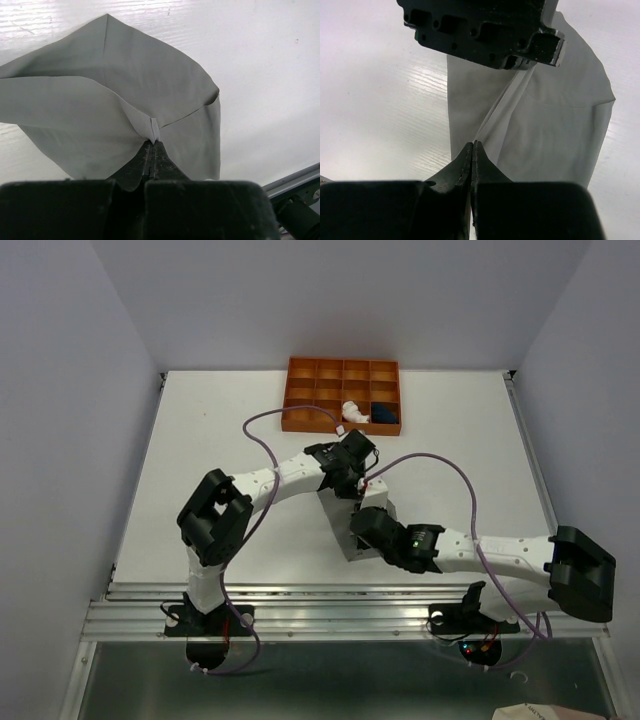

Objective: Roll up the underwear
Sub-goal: Fold the underwear

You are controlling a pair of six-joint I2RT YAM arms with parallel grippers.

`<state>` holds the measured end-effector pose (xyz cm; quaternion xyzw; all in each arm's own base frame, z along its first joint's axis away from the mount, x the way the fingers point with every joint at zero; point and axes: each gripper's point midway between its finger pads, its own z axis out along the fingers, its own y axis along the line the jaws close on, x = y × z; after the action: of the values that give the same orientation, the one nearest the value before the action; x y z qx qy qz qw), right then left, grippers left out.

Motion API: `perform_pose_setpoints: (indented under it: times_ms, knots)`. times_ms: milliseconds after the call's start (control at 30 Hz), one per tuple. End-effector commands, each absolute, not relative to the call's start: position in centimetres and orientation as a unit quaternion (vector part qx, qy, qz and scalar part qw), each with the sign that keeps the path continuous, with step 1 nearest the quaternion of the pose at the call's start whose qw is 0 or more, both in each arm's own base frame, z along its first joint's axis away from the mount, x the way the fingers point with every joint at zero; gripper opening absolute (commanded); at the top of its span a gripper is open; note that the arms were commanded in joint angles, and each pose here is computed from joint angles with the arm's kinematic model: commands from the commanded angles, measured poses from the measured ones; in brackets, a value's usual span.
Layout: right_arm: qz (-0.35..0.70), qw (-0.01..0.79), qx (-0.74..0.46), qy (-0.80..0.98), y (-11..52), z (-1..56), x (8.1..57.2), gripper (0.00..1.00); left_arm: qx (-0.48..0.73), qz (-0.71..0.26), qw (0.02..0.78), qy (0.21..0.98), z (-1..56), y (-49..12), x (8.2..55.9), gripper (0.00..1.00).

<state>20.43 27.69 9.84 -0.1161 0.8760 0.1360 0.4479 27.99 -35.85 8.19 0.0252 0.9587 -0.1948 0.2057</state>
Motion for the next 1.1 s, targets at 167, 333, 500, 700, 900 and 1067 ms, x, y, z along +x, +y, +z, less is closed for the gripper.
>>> perform_pose_setpoints:
  times_ms: [167, 333, 500, 700, 900, 1067]
  knots:
    - [0.149, 0.422, -0.064, 0.892, 25.3, 9.2, 20.4, 0.01, 0.071, -0.204, 0.228, 0.949, 10.3, -38.7, 29.1, 0.00]
    - [0.175, 0.414, -0.036, 0.893, 24.1, 9.9, 20.5, 0.01, 0.085, -0.194, 0.221, 0.952, 10.1, -39.6, 29.4, 0.00]
    - [0.222, 0.405, -0.031, 0.886, 24.3, 11.9, 20.1, 0.01, 0.086, -0.191, 0.228, 0.951, 11.1, -39.6, 29.7, 0.00]
    - [0.281, 0.393, -0.035, 0.875, 25.9, 14.3, 19.2, 0.01, 0.102, -0.197, 0.231, 0.947, 12.6, -39.6, 29.4, 0.00]
    - [0.304, 0.372, 0.012, 0.877, 25.9, 14.0, 18.7, 0.01, 0.140, -0.191, 0.238, 0.942, 13.3, -39.7, 29.2, 0.00]
    - [0.305, 0.363, 0.046, 0.879, 24.8, 13.4, 18.1, 0.01, 0.167, -0.176, 0.236, 0.941, 13.3, -40.2, 28.9, 0.00]
